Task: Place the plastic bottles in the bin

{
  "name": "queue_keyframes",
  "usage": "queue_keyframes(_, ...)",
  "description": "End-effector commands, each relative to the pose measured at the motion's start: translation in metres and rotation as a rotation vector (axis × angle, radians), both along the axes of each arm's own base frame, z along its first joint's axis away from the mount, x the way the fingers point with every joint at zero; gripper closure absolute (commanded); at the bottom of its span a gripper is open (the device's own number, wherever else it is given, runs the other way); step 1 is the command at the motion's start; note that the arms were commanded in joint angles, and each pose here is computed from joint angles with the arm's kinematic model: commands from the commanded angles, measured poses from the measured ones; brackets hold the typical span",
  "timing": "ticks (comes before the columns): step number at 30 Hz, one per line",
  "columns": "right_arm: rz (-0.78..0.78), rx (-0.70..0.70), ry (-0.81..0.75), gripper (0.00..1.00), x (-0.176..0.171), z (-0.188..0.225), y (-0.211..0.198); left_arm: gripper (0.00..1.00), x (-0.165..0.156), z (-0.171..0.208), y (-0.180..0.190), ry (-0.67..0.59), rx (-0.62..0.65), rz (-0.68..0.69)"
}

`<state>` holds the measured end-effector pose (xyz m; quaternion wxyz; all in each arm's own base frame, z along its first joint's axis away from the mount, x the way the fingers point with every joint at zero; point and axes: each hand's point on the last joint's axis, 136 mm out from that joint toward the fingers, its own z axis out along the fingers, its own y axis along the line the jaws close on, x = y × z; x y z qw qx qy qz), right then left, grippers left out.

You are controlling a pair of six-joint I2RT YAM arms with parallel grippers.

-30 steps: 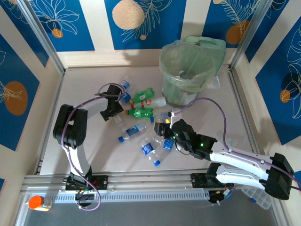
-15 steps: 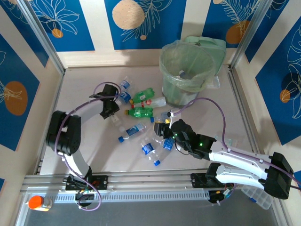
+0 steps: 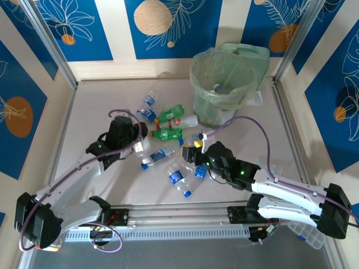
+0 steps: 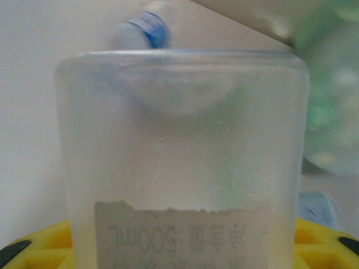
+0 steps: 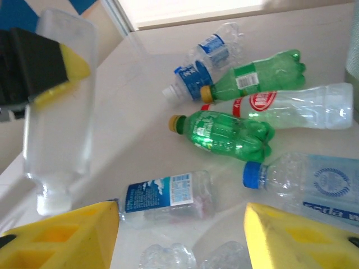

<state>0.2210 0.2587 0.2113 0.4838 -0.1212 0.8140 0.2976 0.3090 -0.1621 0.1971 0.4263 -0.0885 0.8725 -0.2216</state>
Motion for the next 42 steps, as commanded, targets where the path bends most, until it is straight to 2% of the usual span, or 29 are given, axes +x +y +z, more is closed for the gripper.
queue_keyframes(1, 0.103, 0.039, -0.034, 0.39, -0.009, 0.007, 0.012, 0.62, -0.020, 0.016, -0.054, -0.137, -0.130, -0.298)
queue_keyframes(5, 0.134, 0.064, -0.038, 0.39, -0.012, 0.009, 0.014, 0.62, -0.042, 0.022, -0.078, -0.186, -0.259, -0.453)
queue_keyframes(11, 0.281, 0.184, -0.013, 0.36, -0.021, 0.015, 0.023, 0.62, -0.062, 0.054, -0.083, -0.387, -0.412, -0.545)
queue_keyframes(15, 0.415, 0.221, -0.018, 0.29, -0.033, 0.022, 0.038, 0.61, -0.077, 0.072, -0.089, -0.436, -0.516, -0.625)
queue_keyframes(18, 0.595, 0.285, -0.005, 0.19, -0.051, 0.032, 0.056, 0.61, -0.087, 0.084, -0.094, -0.471, -0.600, -0.684)
queue_keyframes(22, 0.734, 0.328, 0.003, 0.14, -0.068, 0.042, 0.070, 0.62, -0.096, 0.096, -0.096, -0.497, -0.682, -0.737)
queue_keyframes(28, 0.881, 0.382, 0.037, 0.14, -0.083, 0.058, 0.083, 0.64, -0.113, 0.115, -0.097, -0.545, -0.771, -0.820)
queue_keyframes(34, 0.936, 0.454, 0.060, 0.22, -0.084, 0.075, 0.093, 0.64, -0.121, 0.126, -0.097, -0.564, -0.823, -0.865)
queue_keyframes(42, 0.854, 0.427, 0.048, 0.43, -0.073, 0.075, 0.102, 0.64, -0.120, 0.123, -0.097, -0.559, -0.821, -0.862)
